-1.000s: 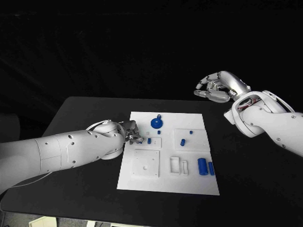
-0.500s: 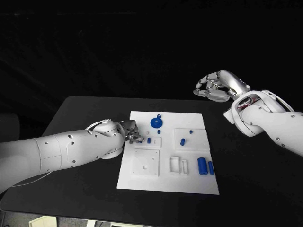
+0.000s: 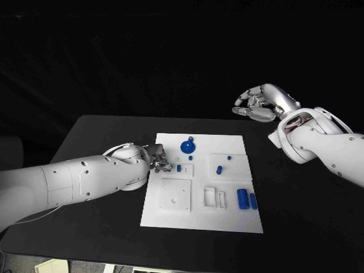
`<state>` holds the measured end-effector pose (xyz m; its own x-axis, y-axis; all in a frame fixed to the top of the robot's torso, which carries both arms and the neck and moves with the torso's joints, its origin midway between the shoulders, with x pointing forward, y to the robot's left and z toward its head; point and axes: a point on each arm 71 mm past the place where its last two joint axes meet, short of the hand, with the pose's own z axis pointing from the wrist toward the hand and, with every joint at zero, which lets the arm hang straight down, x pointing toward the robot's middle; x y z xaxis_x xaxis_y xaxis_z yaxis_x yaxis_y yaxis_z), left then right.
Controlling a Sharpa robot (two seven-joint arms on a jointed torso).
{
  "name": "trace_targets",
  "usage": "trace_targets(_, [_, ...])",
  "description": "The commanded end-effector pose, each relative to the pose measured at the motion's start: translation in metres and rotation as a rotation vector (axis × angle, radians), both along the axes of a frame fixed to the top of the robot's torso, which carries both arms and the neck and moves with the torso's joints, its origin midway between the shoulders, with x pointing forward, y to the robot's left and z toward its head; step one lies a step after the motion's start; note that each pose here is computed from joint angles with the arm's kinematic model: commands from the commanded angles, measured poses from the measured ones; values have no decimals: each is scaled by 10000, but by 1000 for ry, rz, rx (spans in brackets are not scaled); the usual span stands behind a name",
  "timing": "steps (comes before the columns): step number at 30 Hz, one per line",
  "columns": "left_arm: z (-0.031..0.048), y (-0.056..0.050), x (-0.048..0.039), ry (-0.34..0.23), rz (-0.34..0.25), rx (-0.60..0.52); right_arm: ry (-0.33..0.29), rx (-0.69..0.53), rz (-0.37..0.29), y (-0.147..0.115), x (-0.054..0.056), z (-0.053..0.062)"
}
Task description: Assemble the parts on the task board
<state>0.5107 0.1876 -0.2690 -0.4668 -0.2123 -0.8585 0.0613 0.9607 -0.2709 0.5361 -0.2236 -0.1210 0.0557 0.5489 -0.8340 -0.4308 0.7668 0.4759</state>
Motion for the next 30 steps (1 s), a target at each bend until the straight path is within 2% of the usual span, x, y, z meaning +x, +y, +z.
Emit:
trace_targets(1, [-74,-27,-45,41,-24,19,1,-4,13,15,-4,1])
trace_targets(30, [-106,-12,-25,53,-20,17,4,-4,11,9,-3,-1])
